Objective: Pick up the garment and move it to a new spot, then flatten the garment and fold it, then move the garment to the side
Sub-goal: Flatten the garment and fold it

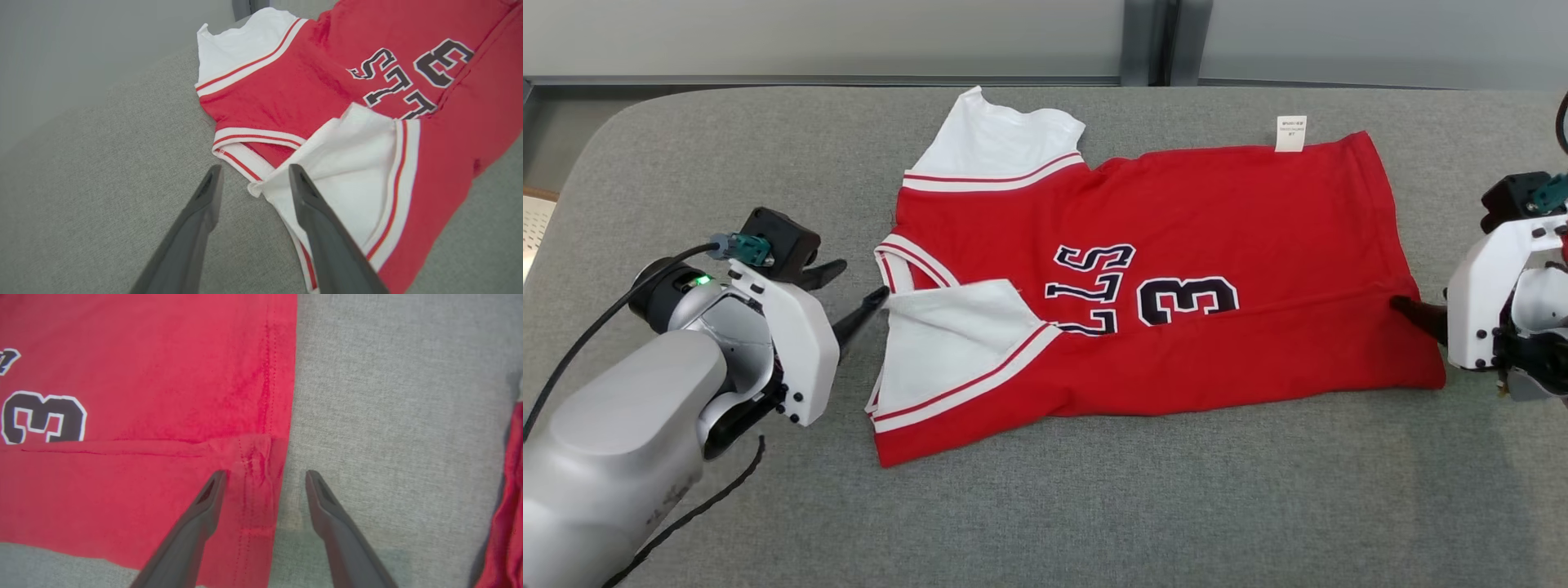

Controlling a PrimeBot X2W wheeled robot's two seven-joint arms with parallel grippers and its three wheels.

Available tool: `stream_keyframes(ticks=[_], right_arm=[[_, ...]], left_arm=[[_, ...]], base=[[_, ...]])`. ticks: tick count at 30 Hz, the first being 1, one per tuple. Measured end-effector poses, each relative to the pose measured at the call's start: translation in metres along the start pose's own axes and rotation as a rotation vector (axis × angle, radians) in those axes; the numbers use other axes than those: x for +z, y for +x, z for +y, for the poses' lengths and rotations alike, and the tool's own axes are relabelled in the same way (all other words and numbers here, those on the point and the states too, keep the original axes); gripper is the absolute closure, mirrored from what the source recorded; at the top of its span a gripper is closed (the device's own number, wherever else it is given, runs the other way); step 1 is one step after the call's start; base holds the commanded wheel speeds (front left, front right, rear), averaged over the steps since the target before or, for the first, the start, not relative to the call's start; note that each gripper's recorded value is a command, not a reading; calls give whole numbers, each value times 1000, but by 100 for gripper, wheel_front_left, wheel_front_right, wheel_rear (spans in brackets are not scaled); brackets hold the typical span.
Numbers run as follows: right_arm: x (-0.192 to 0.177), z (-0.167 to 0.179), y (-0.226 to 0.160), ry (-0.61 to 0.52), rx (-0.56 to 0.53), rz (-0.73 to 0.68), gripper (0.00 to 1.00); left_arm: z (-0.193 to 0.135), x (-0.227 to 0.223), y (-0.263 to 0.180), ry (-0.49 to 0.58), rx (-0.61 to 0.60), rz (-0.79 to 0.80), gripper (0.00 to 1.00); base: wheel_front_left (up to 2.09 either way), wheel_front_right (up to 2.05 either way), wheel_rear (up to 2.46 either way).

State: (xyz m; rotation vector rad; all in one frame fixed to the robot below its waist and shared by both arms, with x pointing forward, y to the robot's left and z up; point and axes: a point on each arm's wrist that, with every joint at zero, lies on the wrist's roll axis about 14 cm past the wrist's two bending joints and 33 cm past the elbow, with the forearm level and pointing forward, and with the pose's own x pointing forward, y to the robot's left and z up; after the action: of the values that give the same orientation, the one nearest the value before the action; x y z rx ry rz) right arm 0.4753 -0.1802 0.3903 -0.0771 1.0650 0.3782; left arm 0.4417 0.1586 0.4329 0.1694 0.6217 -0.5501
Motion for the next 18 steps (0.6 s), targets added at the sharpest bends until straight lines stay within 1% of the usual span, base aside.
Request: stream_keyframes(ticks=[2,4,7,10,11,13,14,16,18], right_arm=[[5,-7,0,-21,-34,-40,0],[17,-10,0,-15,-48,-125,0],[35,-4,-3,0,-37,-264,0],[45,3,-9,0,-26,-387,0],[55,3,-18,23,-27,-498,0],[66,2,-30,51,-30,-625,0],[70,4,-35,60,-28,-676,0],[74,12,-43,42,-20,-777,0],[76,19,-50,27,-10,-828,0]], left_arm=[[0,5,4,-16,9,-37,0],[3,27,6,-67,33,-154,0],[18,49,2,-107,102,-297,0],[26,66,-6,-181,163,-429,0],[30,78,-14,-232,189,-499,0],[39,98,-27,-308,225,-595,0],[42,112,-38,-328,237,-659,0],[48,131,-59,-366,263,-773,0],[49,128,-74,-416,290,-839,0]], base=[[0,0,0],[0,0,0],[0,0,0],[0,0,0],[0,0,0],[0,0,0],[0,0,0],[0,0,0],[0,0,0]])
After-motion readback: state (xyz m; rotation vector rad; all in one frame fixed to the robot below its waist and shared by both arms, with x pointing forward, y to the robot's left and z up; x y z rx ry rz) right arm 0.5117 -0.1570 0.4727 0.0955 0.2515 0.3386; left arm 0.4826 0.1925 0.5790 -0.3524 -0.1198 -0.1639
